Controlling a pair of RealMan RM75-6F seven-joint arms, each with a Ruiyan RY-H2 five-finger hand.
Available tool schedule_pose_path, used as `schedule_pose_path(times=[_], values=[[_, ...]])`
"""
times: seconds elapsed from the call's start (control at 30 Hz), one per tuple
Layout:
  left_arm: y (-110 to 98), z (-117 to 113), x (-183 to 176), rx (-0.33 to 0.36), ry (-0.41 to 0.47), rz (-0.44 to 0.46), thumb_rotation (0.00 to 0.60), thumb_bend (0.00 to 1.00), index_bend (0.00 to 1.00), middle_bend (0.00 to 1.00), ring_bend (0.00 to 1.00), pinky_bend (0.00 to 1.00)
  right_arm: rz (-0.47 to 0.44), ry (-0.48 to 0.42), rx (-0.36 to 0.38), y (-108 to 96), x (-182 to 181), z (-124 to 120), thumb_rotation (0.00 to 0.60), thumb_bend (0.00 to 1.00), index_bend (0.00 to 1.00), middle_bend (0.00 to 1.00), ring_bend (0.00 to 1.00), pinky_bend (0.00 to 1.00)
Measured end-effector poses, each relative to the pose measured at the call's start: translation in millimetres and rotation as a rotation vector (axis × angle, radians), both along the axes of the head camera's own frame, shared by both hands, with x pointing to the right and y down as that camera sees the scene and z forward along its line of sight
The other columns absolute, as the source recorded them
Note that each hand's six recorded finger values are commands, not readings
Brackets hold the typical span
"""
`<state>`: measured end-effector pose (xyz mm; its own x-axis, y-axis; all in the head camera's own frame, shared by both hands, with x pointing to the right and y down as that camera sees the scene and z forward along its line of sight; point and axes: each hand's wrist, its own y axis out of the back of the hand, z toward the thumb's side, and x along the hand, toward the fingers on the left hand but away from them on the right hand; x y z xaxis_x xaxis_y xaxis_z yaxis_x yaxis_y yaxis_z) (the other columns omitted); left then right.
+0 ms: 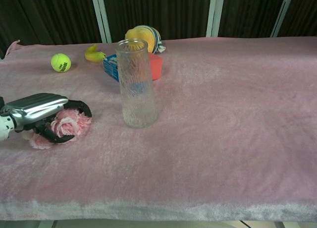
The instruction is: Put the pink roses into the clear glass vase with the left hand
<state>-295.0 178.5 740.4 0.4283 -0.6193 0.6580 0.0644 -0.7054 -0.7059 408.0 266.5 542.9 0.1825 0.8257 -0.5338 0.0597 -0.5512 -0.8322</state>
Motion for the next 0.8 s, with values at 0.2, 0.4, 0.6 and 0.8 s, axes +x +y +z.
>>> schedule_pose_path(times=[0.2, 0.4, 0.6, 0.8], values=[[-10.1, -12.9, 3.6, 0.079, 0.072, -0.038, 0.6, 0.53, 0.67, 0.66, 0.62, 0.73, -0.004, 0.0, -0.004, 0.4, -1.0, 0.9, 0.6, 0.22, 0.0, 0.0, 0.0, 0.0], [-24.3, -39.2, 3.5, 0.209, 0.163, -0.066, 0.6, 0.59, 0.73, 0.72, 0.66, 0.75, -0.004, 0.002, -0.003, 1.0, -1.1, 0.8, 0.6, 0.22, 0.0, 0.0, 0.0, 0.0], [-36.2, -77.1, -0.3, 0.27, 0.318, -0.185, 0.6, 0.6, 0.74, 0.73, 0.67, 0.76, -0.004, 0.002, -0.003, 2.1, -0.7, 0.3, 0.6, 0.22, 0.0, 0.0, 0.0, 0.0], [-50.1, -134.6, 1.1, 0.274, 0.518, -0.348, 0.6, 0.6, 0.75, 0.74, 0.67, 0.76, -0.011, 0.001, -0.007, 3.2, -2.1, 0.8, 0.6, 0.22, 0.0, 0.0, 0.0, 0.0]])
